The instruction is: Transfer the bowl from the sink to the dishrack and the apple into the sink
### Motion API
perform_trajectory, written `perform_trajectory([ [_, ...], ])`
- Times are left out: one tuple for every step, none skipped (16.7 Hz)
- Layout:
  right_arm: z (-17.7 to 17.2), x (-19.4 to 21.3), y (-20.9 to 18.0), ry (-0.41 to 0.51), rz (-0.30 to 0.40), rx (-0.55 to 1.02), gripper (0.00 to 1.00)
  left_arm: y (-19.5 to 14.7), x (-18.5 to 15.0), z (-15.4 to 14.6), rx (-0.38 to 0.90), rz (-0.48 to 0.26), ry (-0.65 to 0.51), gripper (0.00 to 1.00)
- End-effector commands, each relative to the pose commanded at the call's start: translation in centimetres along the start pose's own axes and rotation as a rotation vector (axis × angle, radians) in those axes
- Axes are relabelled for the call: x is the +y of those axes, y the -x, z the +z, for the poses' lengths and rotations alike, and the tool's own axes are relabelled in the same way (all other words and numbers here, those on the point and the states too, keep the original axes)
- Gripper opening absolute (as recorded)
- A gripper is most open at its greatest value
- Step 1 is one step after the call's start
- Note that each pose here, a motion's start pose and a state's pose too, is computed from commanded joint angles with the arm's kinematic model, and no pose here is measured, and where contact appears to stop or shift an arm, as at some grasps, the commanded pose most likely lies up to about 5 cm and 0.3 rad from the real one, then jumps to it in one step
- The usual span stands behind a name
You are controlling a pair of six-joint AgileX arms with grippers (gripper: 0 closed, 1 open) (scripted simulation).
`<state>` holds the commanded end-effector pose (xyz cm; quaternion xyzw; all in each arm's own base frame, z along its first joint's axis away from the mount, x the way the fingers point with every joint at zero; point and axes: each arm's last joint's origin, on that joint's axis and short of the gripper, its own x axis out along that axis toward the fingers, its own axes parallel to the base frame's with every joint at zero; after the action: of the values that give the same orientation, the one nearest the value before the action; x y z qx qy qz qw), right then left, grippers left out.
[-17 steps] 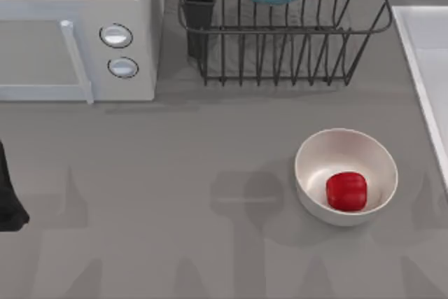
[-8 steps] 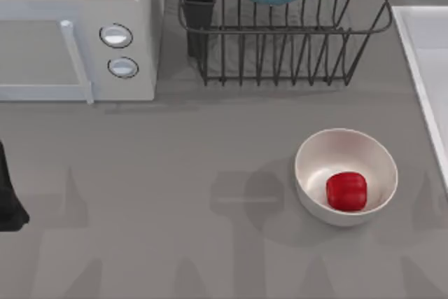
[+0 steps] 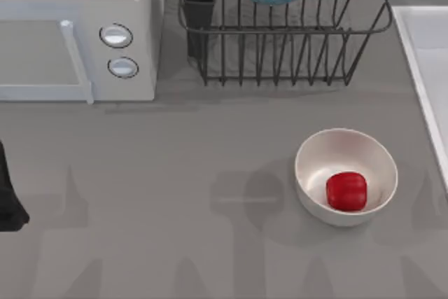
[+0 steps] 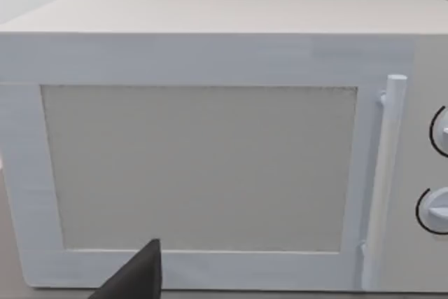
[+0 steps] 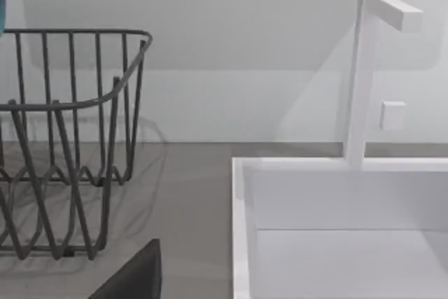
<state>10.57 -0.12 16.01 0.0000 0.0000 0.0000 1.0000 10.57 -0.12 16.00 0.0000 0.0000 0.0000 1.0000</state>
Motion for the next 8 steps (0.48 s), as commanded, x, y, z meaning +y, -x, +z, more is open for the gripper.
perform_trajectory([
  [0.0, 0.0, 0.0, 0.0, 0.0, 0.0, 1.0, 0.0, 0.0, 0.0, 0.0, 0.0, 0.0, 1.0],
  [0.2, 0.0, 0.0, -0.004, 0.002, 0.008, 1.0, 0.0, 0.0, 0.0, 0.0, 0.0, 0.0, 1.0],
  [0.6, 0.1, 0.0, -0.011, 0.007, 0.024, 1.0, 0.0, 0.0, 0.0, 0.0, 0.0, 0.0, 1.0],
  [1.2, 0.2, 0.0, -0.021, 0.015, 0.048, 1.0, 0.0, 0.0, 0.0, 0.0, 0.0, 0.0, 1.0],
  [1.9, 0.3, -0.1, -0.033, 0.026, 0.08, 1.0, 0.0, 0.0, 0.0, 0.0, 0.0, 0.0, 1.0],
  [2.8, 0.5, -0.3, -0.047, 0.04, 0.121, 1.0, 0.0, 0.0, 0.0, 0.0, 0.0, 0.0, 1.0],
  [3.7, 0.8, -0.6, -0.063, 0.056, 0.172, 1.0, 0.0, 0.0, 0.0, 0.0, 0.0, 0.0, 1.0],
  [4.7, 1.0, -1.0, -0.078, 0.072, 0.232, 1.0, 0.0, 0.0, 0.0, 0.0, 0.0, 0.0, 1.0],
])
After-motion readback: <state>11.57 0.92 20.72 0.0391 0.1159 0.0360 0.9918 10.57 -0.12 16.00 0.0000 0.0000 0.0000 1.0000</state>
